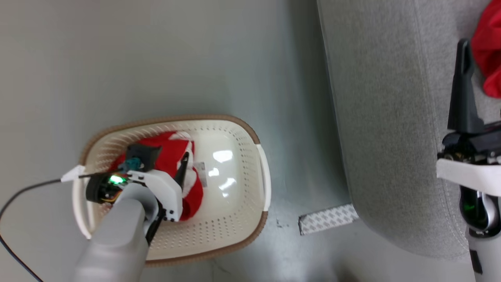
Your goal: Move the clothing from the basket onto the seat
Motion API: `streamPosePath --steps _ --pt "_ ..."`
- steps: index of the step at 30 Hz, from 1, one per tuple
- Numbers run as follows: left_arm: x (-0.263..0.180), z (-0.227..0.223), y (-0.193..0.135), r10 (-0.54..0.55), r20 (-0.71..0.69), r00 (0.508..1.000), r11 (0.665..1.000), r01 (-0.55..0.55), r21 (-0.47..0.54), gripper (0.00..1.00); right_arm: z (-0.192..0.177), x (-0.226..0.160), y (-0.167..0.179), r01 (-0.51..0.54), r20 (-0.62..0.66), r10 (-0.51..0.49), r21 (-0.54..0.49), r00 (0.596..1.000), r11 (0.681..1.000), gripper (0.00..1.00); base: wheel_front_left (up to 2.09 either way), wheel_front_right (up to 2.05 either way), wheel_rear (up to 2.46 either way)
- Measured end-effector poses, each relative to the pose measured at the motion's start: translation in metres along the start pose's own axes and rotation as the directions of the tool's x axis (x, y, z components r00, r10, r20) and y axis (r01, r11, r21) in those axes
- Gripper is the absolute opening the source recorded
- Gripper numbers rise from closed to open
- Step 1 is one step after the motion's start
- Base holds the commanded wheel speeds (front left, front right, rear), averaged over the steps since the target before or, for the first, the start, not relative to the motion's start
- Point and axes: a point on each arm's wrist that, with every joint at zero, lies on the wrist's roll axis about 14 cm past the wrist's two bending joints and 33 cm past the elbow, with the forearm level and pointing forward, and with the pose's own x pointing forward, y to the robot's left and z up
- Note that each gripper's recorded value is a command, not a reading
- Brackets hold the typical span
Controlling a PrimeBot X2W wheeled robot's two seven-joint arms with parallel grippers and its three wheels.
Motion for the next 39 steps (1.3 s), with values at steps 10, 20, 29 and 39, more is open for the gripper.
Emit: streamPosePath --steps 10,20,29,39 --pt "0.036 -0.045 -0.004 -0.048 -0.17 0.984 0.999 0.049 -0.003 1.0 -0.008 0.01 -0.006 0.012 0.016 -0.012 -0.023 1.0 1.0 1.0 0.0 0.0 0.0" --pt "0.07 -0.078 0.001 -0.062 -0.315 0.947 0.998 0.066 0.004 1.0 -0.023 0.015 -0.004 0.006 0.009 -0.006 -0.04 1.0 0.999 1.0 0.0 0.0 0.0" --pt "0.076 -0.111 -0.003 -0.075 -0.455 0.887 0.996 0.09 0.013 1.0 -0.035 0.013 -0.009 0.023 -0.015 -0.024 -0.054 1.0 0.998 1.0 0.0 0.0 0.0" --pt "0.063 -0.13 0.004 -0.068 -0.563 0.824 0.995 0.094 0.018 0.0 -0.048 0.016 0.002 -0.012 -0.033 0.01 -0.069 0.999 0.998 1.0 0.06 0.06 0.06"
